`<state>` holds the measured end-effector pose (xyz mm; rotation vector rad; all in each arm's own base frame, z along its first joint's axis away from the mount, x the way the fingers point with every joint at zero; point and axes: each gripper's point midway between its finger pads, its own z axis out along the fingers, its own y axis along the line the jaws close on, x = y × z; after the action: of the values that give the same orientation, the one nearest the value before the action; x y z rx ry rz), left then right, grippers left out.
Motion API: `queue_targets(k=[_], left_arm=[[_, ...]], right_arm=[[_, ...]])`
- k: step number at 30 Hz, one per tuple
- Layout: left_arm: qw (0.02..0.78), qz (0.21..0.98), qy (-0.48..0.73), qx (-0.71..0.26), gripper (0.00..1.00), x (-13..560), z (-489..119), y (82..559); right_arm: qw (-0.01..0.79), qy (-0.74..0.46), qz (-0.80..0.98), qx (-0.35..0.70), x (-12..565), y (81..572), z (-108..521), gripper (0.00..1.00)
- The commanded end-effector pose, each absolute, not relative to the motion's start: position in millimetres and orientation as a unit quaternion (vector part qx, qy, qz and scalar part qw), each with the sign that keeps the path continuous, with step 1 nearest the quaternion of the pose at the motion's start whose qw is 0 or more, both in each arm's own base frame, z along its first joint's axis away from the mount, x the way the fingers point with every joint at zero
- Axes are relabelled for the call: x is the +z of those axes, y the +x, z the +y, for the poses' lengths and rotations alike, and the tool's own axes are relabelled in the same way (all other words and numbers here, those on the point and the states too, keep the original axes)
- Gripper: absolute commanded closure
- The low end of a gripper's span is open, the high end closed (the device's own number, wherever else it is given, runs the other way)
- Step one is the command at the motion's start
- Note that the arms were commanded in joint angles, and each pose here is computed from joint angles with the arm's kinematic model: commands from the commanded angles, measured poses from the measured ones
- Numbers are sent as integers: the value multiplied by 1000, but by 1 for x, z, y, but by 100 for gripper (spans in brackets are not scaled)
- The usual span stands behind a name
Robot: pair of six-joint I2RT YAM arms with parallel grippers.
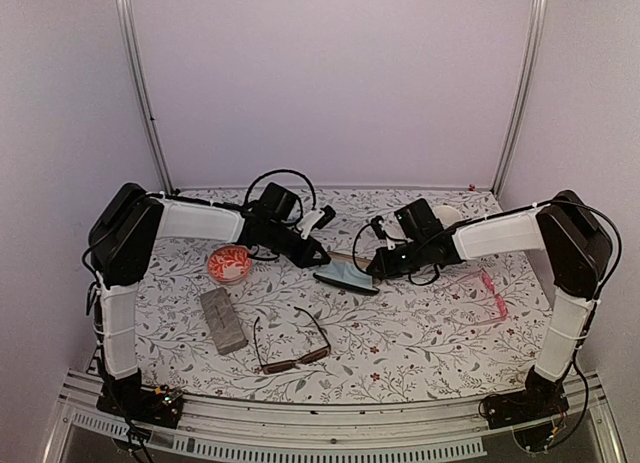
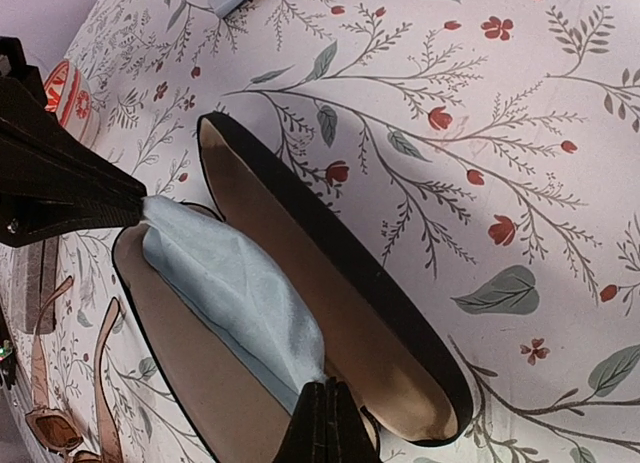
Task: Organize the sunglasses
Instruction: Place the folded cleaning cloth in the sunglasses case.
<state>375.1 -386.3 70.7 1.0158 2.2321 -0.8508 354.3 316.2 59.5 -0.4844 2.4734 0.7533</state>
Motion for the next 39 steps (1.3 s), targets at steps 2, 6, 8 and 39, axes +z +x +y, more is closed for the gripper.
queue_targets(k=[2, 6, 8, 39], left_arm=[[262, 829, 375, -321, 100, 66, -387, 379], [276, 826, 373, -321, 100, 78, -387, 383], [290, 820, 372, -324, 100, 91, -389, 384], [323, 809, 364, -331, 100, 125, -387, 314]], right_arm=[[249, -182, 912, 271, 58, 359, 316, 100], [264, -186, 906, 273, 70, 360, 315, 100], [278, -189, 901, 274, 83, 361, 315, 100], [288, -222, 885, 291, 113, 287, 321, 100]])
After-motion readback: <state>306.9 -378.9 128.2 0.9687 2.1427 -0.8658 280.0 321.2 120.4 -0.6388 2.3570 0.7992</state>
